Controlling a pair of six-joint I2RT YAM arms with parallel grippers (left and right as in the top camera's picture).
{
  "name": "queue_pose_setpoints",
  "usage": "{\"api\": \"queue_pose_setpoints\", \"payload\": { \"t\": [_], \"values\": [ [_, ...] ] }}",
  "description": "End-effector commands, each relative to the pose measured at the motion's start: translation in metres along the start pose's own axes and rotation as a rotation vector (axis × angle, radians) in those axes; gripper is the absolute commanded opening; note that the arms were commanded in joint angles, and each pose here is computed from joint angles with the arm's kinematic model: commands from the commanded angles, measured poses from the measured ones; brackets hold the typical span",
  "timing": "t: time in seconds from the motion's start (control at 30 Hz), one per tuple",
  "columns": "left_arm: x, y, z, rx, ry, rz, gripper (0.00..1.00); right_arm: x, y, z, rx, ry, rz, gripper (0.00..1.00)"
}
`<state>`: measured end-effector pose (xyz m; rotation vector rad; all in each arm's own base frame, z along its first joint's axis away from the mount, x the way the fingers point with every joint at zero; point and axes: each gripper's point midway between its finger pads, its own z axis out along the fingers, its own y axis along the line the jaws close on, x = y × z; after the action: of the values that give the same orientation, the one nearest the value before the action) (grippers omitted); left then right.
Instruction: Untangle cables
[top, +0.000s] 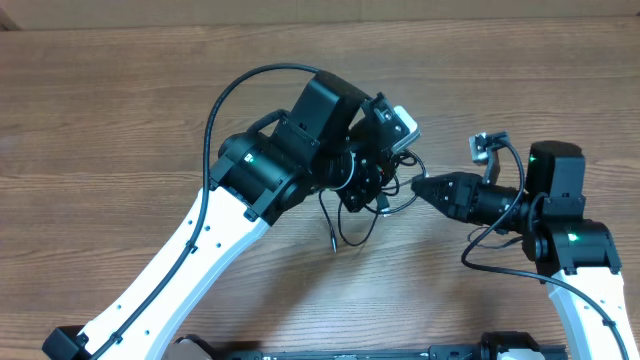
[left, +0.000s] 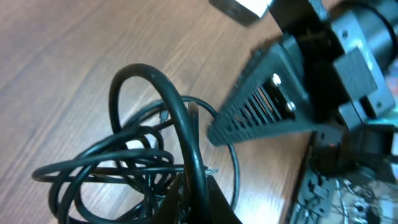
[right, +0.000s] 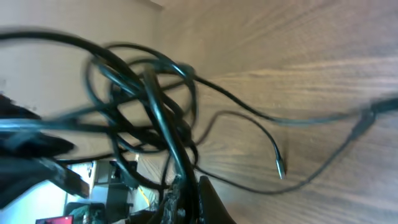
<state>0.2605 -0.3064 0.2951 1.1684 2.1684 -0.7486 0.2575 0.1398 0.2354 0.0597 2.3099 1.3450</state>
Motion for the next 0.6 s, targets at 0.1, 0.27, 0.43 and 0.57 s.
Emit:
{"api": "queue_pose_setpoints", "payload": {
  "t": [0.1, 0.27, 0.43, 0.57],
  "values": [
    [0.021, -0.011, 0.008, 0.078, 0.09, 0.019, 0.04, -0.022, 0.021, -0.002, -0.076, -0.07, -0.092, 0.04],
    [0.035, -0.011, 0.017, 0.108, 0.154, -0.015, 0.04, -0.041, 0.029, -0.005, -0.088, -0.142, -0.122, 0.04],
    [0.04, -0.01, 0.021, 0.11, 0.18, -0.027, 0.04, -0.058, -0.002, -0.01, 0.065, -0.246, -0.002, 0.04],
    [0.041, -0.008, 0.021, 0.1, 0.184, -0.018, 0.04, -0.066, -0.029, -0.022, 0.17, -0.313, 0.115, 0.04]
  ]
}}
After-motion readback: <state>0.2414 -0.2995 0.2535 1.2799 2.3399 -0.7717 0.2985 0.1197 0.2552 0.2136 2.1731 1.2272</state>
